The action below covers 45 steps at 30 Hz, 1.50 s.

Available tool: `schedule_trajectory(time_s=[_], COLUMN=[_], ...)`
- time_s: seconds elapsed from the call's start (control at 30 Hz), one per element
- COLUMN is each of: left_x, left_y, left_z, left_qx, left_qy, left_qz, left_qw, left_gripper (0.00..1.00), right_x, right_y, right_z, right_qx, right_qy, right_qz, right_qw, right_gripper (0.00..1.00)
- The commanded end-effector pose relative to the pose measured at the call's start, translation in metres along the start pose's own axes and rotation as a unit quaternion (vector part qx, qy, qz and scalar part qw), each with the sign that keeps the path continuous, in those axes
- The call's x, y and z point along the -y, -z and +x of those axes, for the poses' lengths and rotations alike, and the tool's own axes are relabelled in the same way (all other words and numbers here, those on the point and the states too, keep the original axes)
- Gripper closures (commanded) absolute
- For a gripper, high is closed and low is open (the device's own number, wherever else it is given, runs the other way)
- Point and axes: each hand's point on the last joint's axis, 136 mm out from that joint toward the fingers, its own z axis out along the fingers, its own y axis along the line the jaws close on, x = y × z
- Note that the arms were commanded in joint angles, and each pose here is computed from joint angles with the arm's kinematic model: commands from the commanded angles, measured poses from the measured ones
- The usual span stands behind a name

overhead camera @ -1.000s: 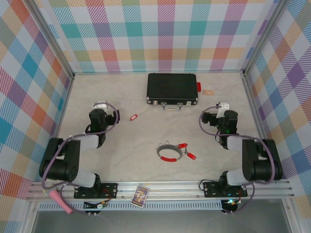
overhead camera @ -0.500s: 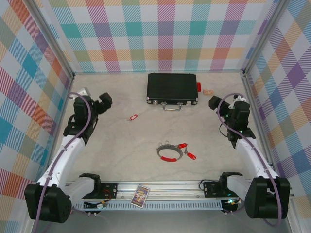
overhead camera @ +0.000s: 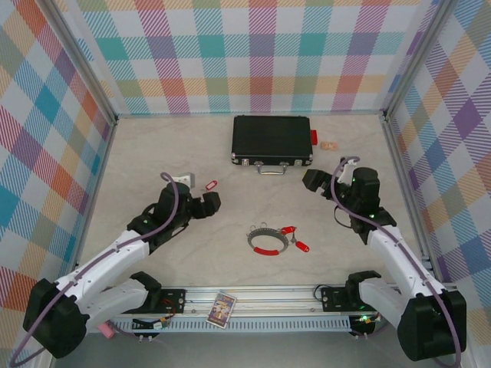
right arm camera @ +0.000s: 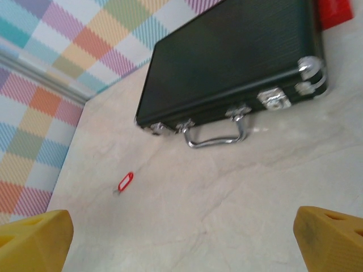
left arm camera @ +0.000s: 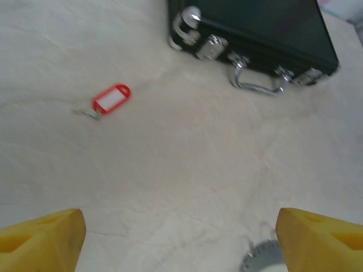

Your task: Put the keys on the keyring

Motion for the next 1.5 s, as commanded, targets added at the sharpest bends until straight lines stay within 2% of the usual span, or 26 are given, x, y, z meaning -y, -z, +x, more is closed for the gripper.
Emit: schedule_trajectory(time_s=[0.0, 0.17, 0.3, 0.53, 0.77, 0.97, 1.13, 1.27, 1.47], left_x=[0.014, 0.053, 0.078, 0.113, 0.135, 0.137, 0.133, 0.134, 0.144], left_y=[-0.007, -0.019, -0.034, -0.064, -0.097, -0.113, -0.117, -0.116, -0.106], left_z=[0.019, 0.055, 0.088, 0.127, 0.141, 0.151, 0.154, 0.159, 0.162], left_qx=[-0.025, -0.068, -0.114, -0.167, -0.190, -0.201, -0.207, -0.213, -0.217], left_qy=[-0.021, -0.114, -0.200, -0.297, -0.333, -0.364, -0.377, -0.387, -0.381], left_qz=[0.015, 0.033, 0.037, 0.041, 0.043, 0.024, 0.012, 0.019, 0.058], left_qw=[0.999, 0.991, 0.973, 0.939, 0.922, 0.909, 0.903, 0.897, 0.897], left_gripper=[0.21, 0.30, 0.38, 0.39, 0.39, 0.38, 0.35, 0.29, 0.24], right_x=[0.005, 0.012, 0.018, 0.018, 0.020, 0.020, 0.020, 0.019, 0.019], right_y=[-0.001, -0.004, -0.007, -0.007, -0.008, -0.011, -0.012, -0.012, -0.013], right_z=[0.017, 0.023, 0.028, 0.030, 0.032, 0.033, 0.034, 0.034, 0.036], right_qx=[-0.018, -0.011, -0.013, -0.015, -0.018, -0.022, -0.025, -0.025, -0.029], right_qy=[0.014, 0.004, -0.003, -0.005, -0.009, -0.011, -0.014, -0.014, -0.015], right_qz=[0.010, 0.013, 0.016, 0.014, 0.016, 0.014, 0.012, 0.010, 0.009], right_qw=[1.000, 1.000, 1.000, 1.000, 1.000, 1.000, 1.000, 1.000, 0.999], right_gripper=[0.01, 0.01, 0.01, 0.01, 0.01, 0.01, 0.01, 0.01, 0.01])
